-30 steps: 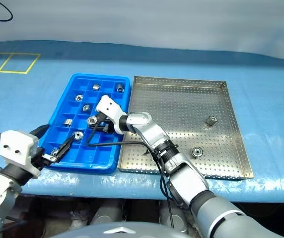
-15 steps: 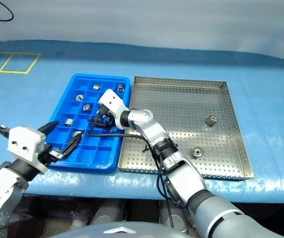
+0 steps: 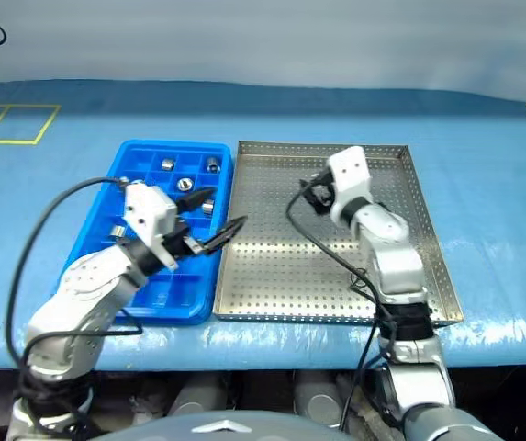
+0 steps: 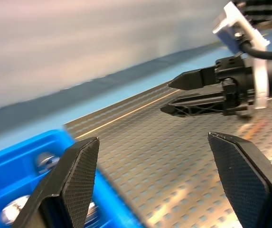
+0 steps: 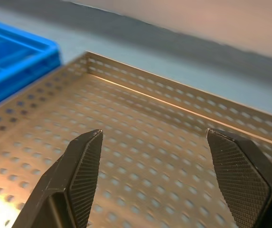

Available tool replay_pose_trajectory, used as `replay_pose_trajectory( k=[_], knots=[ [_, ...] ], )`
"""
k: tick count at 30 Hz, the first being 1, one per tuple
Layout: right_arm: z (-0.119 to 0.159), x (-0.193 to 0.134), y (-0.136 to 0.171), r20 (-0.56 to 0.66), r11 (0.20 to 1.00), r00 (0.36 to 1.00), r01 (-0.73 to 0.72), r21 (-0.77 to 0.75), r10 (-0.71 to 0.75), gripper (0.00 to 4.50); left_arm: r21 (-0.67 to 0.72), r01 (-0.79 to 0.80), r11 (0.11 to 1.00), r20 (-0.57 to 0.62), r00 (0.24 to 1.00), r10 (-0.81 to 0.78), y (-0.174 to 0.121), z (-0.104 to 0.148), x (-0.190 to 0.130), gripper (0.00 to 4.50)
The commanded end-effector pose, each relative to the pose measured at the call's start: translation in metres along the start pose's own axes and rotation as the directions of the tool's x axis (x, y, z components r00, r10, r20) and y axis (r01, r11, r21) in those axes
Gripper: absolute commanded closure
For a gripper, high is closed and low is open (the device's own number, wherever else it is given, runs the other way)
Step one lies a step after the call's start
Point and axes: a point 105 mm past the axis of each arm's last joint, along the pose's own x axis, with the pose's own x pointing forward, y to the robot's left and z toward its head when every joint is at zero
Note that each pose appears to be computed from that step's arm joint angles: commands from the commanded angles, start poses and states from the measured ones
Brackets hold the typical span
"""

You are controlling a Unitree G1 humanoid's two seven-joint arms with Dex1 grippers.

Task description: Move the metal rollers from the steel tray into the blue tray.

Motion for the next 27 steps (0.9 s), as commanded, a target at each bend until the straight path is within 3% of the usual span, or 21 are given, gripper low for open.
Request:
replay_pose_trajectory(
  k=[1, 11, 27],
  knots=[
    [0.003, -0.014, -0.022, 0.002, 0.99, 0.991, 0.13, 0.047, -0.13, 0.82, 0.028, 0.089, 0.996, 0.003, 0.996, -0.089, -0.005, 0.0, 0.019, 0.5],
    [-0.039, -0.012, -0.043, -0.121, 0.921, 0.948, 0.314, 0.229, -0.293, 0.82, 0.087, 0.118, 0.989, -0.017, 0.993, -0.117, -0.007, -0.005, 0.058, 0.5],
    [-0.048, 0.014, -0.026, -0.136, 0.917, 0.963, 0.264, 0.299, -0.233, 0.82, 0.095, 0.118, 0.989, -0.047, 0.992, -0.114, -0.012, -0.013, 0.047, 0.5]
  ],
)
